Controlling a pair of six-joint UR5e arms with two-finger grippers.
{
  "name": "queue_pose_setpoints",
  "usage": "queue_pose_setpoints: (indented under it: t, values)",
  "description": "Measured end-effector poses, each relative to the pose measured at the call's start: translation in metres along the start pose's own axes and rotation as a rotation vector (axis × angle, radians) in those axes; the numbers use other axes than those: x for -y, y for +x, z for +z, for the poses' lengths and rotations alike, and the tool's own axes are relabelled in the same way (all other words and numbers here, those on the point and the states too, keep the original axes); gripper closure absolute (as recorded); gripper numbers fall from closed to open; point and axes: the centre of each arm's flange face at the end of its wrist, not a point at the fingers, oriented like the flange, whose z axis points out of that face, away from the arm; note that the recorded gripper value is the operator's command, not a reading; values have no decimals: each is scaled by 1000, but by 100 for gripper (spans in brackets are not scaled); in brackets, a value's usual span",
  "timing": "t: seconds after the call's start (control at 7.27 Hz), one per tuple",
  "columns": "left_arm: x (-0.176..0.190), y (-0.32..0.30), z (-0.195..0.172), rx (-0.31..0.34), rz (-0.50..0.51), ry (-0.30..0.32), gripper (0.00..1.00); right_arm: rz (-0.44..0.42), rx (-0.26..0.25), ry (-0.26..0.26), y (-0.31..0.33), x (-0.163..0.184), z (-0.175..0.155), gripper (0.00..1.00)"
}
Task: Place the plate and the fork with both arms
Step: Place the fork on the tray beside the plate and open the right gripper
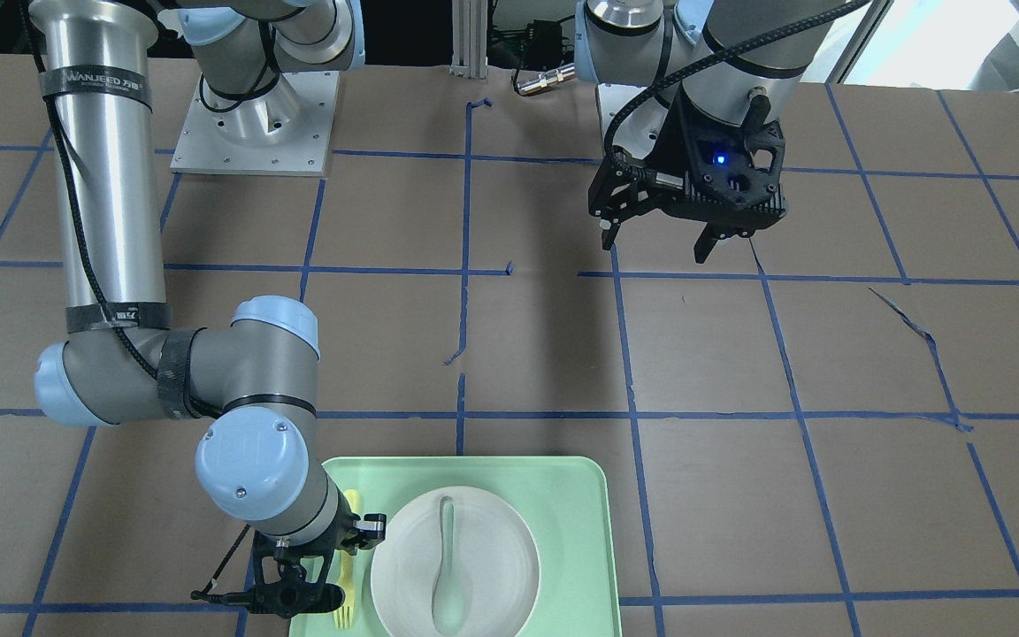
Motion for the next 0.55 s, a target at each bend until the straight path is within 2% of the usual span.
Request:
queue_pose_setpoints:
  t: [0.28, 0.41, 0.55]
  values:
    - [-1, 0, -1, 1, 0, 2, 0, -23, 0, 35, 2, -15, -41, 0]
    - [-1, 0, -2, 1, 0, 4, 0, -31, -1, 67, 7, -34, -81, 0]
    - [-2, 0, -4, 2, 0, 6, 0, -28, 1, 106, 14, -61, -138, 0]
